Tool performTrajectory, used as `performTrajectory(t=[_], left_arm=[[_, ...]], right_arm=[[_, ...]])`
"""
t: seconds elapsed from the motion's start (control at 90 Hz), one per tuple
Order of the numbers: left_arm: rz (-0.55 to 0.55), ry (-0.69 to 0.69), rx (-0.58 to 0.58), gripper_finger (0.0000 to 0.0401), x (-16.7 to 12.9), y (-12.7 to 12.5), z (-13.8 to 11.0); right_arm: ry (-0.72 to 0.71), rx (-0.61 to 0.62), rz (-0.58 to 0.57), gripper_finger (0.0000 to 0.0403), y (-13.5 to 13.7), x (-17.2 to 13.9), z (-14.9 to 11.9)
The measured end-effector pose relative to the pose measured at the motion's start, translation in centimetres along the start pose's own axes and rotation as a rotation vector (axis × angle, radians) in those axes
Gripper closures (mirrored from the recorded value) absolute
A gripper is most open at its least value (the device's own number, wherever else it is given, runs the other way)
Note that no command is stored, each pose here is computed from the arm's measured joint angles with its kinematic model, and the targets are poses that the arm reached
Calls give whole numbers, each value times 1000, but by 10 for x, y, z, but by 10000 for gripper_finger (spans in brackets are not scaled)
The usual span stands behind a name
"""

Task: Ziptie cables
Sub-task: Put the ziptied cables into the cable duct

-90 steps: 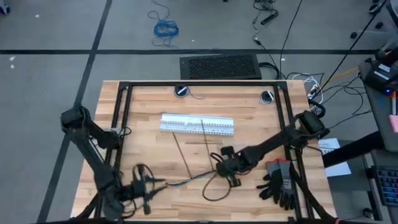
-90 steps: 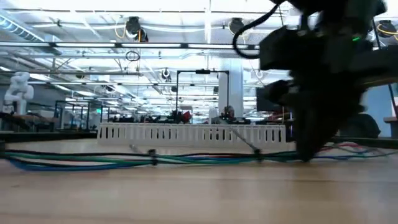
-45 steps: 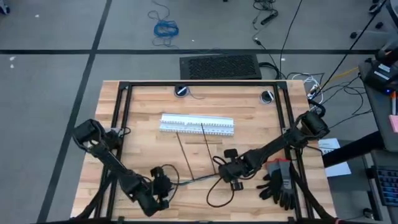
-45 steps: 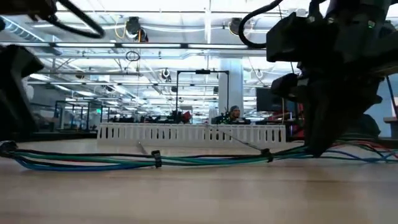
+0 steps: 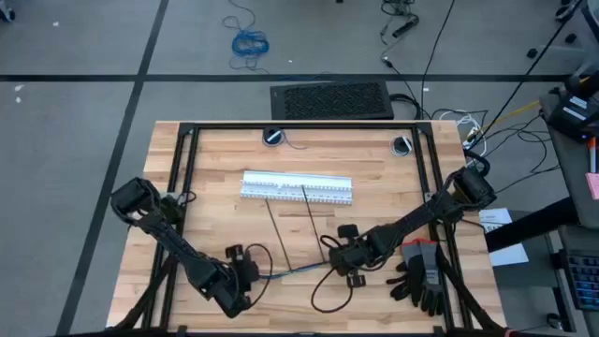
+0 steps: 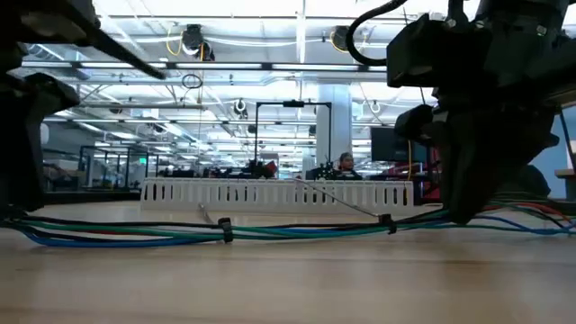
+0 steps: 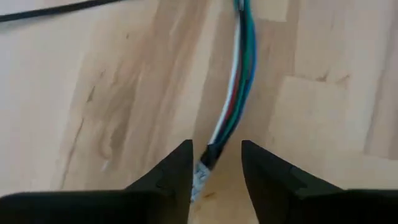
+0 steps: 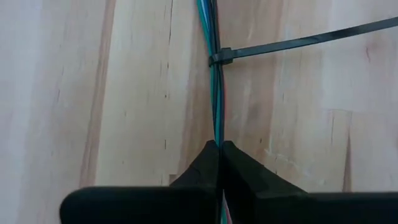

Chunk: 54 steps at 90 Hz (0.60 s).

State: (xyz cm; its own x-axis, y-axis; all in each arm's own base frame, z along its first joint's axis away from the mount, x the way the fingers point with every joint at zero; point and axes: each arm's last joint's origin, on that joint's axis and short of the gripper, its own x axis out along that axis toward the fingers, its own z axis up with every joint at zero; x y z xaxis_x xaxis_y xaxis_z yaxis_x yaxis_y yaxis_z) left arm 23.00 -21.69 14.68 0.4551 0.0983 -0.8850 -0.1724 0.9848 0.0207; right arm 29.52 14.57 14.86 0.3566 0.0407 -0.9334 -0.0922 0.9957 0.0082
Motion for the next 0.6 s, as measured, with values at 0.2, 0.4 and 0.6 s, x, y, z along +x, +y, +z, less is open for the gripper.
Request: performTrajectory(t=[0.2,0.4,0.6], left_arm=[[-18,14,52,187,19,-6,-2],[40,49,77,200,36,-7,-9],[40,63,26,328,37,-4,-7]], right_arm=[[2,24,0,395,0,0,0],[10,20,22,394,2,-1,-1],[25,-6,15,400,2,-1,-2]])
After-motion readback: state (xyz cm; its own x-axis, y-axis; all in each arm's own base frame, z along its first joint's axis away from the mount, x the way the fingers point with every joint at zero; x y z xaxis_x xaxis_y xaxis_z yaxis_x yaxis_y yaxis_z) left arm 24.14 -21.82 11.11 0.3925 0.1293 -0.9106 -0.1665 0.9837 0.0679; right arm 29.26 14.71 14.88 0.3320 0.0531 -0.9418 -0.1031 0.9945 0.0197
